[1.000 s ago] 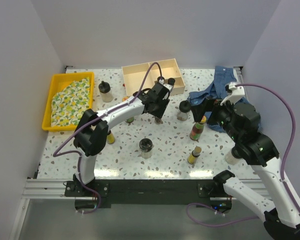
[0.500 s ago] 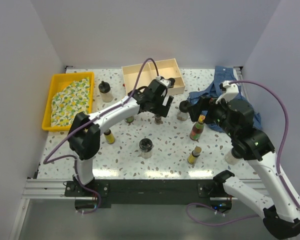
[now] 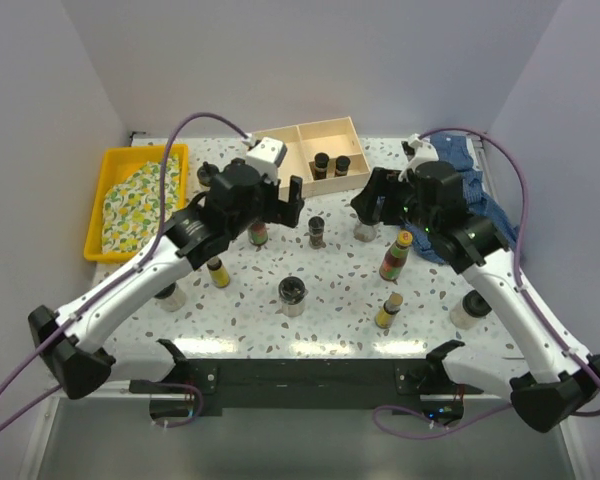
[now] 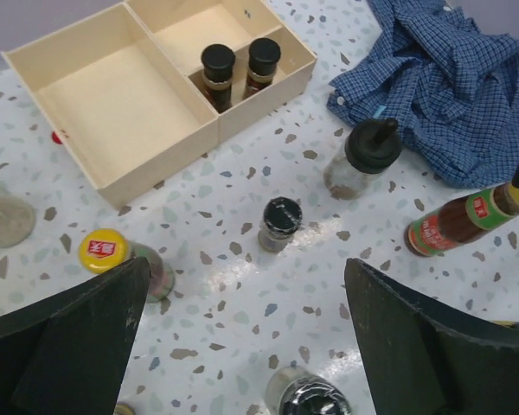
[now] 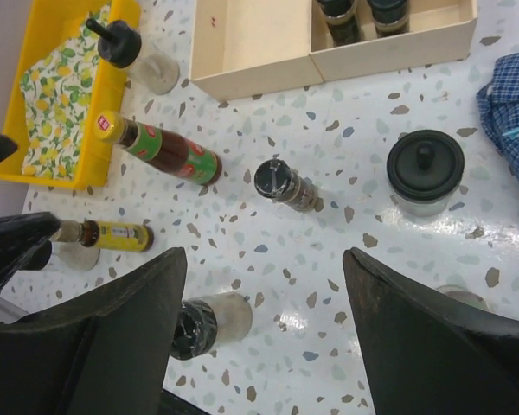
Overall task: Organize the condiment bottles
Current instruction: Place the bottle at the center of the board, then pick up the bottle from the center of the board.
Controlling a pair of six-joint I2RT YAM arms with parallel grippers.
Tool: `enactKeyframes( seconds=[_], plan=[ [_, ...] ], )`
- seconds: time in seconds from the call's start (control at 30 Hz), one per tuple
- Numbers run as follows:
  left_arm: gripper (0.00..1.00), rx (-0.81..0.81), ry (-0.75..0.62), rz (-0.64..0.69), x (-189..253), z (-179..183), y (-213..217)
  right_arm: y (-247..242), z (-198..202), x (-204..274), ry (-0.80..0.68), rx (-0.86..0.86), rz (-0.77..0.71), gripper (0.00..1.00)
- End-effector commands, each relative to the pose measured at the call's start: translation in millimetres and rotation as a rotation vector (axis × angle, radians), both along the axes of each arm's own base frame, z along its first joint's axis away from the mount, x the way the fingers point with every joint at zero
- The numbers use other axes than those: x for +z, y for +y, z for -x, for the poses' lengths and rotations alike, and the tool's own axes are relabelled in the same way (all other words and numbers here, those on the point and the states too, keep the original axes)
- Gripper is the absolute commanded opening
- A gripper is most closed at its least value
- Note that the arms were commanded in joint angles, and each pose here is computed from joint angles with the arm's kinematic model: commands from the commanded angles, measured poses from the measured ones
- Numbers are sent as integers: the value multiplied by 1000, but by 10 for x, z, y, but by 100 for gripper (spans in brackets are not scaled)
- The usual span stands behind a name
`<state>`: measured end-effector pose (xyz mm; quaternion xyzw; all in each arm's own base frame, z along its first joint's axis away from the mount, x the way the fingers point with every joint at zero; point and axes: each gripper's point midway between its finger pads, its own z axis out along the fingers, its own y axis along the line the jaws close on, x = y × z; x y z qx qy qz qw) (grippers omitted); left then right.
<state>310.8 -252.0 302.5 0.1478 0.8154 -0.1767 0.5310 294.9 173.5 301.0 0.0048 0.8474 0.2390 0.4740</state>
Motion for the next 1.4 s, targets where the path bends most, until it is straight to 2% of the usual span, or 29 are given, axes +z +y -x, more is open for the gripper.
enactKeyframes(
  seconds=[0.0,0.03,0.2,0.4,0.47,0.63,1.17,1.37],
  plan=[
    [100,85,-152,-31,92,93,424,292,-182,51,35,69,-43,76],
    [100,93,-167,-41,72,120,487,383,-239,-136,86,81,-10,76],
    [100,197,-211,-123,-110,211,897,631,-451,-461,126,75,134,77],
    [100,257,-248,-157,-241,316,1165,990,-660,-983,189,104,273,79],
    [100,259,-250,-154,-266,344,1192,1090,-663,-1232,225,116,352,79],
    [100,232,-249,-138,-315,387,1168,1126,-810,-1413,207,71,495,79],
    [100,241,-264,-120,-254,395,1188,1101,-848,-1615,247,70,574,75],
    [100,246,-264,-120,-255,400,1198,1122,-812,-1744,272,89,574,69]
  ],
)
